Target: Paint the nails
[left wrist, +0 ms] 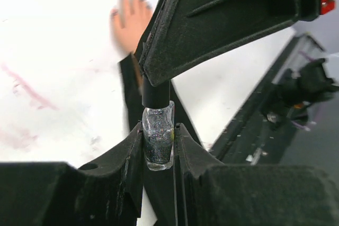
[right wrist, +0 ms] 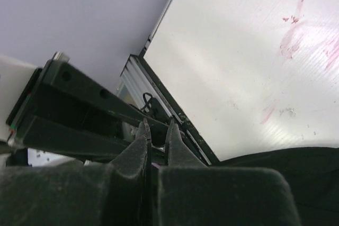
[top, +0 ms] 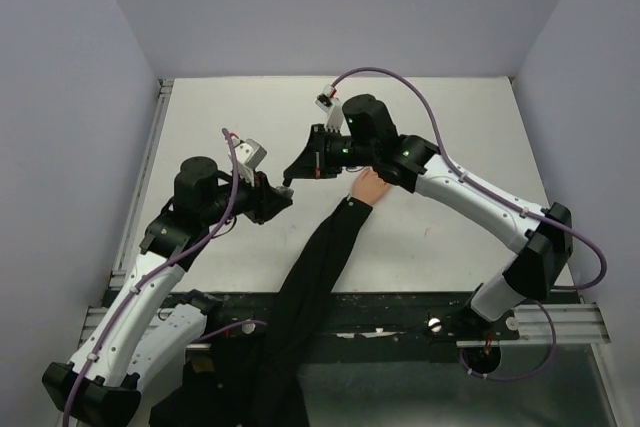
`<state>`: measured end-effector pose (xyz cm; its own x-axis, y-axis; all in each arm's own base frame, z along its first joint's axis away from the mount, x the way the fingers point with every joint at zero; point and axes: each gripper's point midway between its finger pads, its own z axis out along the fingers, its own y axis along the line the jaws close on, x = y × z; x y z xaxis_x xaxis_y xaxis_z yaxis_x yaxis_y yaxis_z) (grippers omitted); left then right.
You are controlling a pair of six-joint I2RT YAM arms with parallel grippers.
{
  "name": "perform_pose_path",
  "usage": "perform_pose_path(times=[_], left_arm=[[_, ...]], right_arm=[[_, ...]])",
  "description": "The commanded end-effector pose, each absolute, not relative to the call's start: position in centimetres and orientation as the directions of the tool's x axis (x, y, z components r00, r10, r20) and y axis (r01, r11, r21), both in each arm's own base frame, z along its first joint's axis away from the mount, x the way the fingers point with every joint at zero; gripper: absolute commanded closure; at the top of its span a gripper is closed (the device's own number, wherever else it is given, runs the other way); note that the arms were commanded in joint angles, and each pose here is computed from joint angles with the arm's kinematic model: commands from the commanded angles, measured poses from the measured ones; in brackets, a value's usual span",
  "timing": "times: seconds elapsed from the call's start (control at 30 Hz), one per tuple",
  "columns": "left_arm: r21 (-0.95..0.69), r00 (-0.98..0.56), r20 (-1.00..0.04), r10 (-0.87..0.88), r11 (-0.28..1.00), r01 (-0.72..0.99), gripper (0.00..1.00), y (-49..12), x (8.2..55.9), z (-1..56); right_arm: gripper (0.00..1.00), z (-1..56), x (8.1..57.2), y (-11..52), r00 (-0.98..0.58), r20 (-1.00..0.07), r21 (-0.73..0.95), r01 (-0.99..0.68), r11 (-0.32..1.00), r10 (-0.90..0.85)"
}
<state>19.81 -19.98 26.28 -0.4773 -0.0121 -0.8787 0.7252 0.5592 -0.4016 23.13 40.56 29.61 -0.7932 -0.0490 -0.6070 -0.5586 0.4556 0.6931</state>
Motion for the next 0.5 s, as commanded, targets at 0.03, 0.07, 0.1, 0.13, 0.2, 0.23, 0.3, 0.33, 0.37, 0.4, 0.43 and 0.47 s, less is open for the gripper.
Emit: perform_pose_path(times=[0.03,0.07,0.1,0.13,0.2,0.23,0.3,0.33,0.37,0.4,0.43,0.47], left_arm=[[-0.181,-0.221,-0.974,-0.049,0.754,0.631,1.0,-17.6,24.3,30.4],[-0.168,-0.215,-0.976,-0.044,0.776,0.608,1.0,-17.3,24.7,30.2],[-0.156,-0.208,-0.977,-0.037,0.79,0.593,1.0,-17.1,24.9,30.0],[-0.143,-0.2,-0.979,-0.032,0.809,0.571,1.0,-16.8,25.3,30.0],[-0.111,-0.184,-0.983,-0.013,0.84,0.532,1.0,-16.3,25.8,29.6],[-0.095,-0.176,-0.984,-0.003,0.851,0.516,1.0,-16.2,26.0,29.5],[-0.063,-0.171,-0.985,0.018,0.888,0.456,1.0,-15.4,26.7,29.0],[-0.058,-0.181,-0.983,0.024,0.898,0.436,1.0,-15.2,26.8,28.8],[-0.053,-0.191,-0.981,0.03,0.908,0.415,1.0,-14.9,27.1,28.5],[-0.048,-0.199,-0.979,0.036,0.915,0.401,1.0,-14.7,27.2,28.2],[-0.043,-0.206,-0.978,0.04,0.923,0.384,1.0,-14.6,27.4,28.0],[-0.034,-0.215,-0.975,0.05,0.928,0.37,1.0,-14.4,27.5,27.7]], right_arm=[[0.99,23.0,23.0,43.0,-0.927,-0.375,0.779,-0.321,0.539,-0.009],[0.99,22.7,23.4,43.5,-0.935,-0.354,0.791,-0.292,0.538,0.013],[0.99,22.3,23.7,44.0,-0.941,-0.336,0.801,-0.272,0.533,0.026],[0.99,21.9,23.8,44.4,-0.949,-0.312,0.812,-0.245,0.53,0.04],[0.99,21.0,24.3,45.2,-0.962,-0.266,0.829,-0.191,0.525,0.069],[0.99,20.7,24.4,45.5,-0.967,-0.242,0.84,-0.165,0.517,0.084],[0.99,20.1,24.8,46.4,-0.973,-0.206,0.858,-0.126,0.498,0.109],[0.99,19.6,24.9,46.8,-0.975,-0.191,0.862,-0.109,0.495,0.117],[0.99,19.4,25.1,47.1,-0.975,-0.181,0.865,-0.096,0.493,0.127],[0.99,19.1,25.1,47.7,-0.976,-0.177,0.864,-0.093,0.494,0.126],[0.99,18.8,25.2,47.9,-0.977,-0.172,0.862,-0.086,0.499,0.128],[0.99,18.7,25.3,48.4,-0.977,-0.173,0.86,-0.087,0.503,0.128]])
